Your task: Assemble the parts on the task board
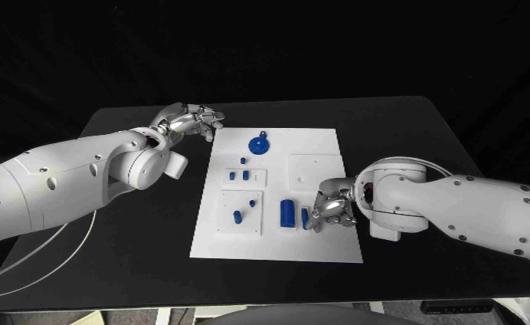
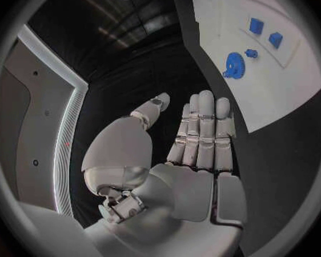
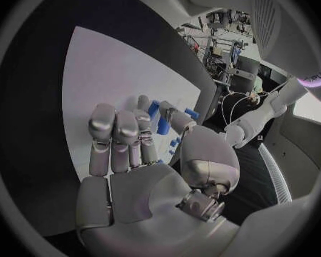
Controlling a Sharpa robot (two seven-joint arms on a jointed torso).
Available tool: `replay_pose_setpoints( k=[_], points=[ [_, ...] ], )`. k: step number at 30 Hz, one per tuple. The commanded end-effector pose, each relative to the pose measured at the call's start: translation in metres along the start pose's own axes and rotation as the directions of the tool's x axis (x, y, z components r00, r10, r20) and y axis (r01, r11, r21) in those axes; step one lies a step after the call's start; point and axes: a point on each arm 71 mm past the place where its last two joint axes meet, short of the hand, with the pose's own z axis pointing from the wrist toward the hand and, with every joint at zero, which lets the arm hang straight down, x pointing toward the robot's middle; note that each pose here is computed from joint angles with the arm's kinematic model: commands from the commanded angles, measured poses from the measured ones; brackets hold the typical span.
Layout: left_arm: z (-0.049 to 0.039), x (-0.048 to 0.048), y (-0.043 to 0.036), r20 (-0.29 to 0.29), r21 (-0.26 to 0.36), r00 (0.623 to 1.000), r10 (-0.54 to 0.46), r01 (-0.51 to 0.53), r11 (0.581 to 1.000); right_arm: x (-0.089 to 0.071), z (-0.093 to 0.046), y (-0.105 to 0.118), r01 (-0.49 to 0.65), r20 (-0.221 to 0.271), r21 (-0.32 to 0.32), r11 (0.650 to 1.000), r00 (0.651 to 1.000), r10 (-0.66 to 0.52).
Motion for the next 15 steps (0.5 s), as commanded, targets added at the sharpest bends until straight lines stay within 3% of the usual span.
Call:
replay_pose_setpoints(
  k=[1, 15],
  points=[
    [-0.0001, 0.0014, -0.0012, -0.015, 0.009, 1.0, 0.003, -0.003, 1.0, 0.0021, 0.0009, 0.0017, 0.028, -0.027, -0.008, 1.0, 0.999, -0.029],
    [-0.0001, 0.0012, -0.0011, -0.016, 0.008, 1.0, 0.003, -0.003, 1.0, 0.0029, 0.0025, 0.0032, 0.038, -0.038, -0.006, 0.999, 0.999, -0.038]
  ],
)
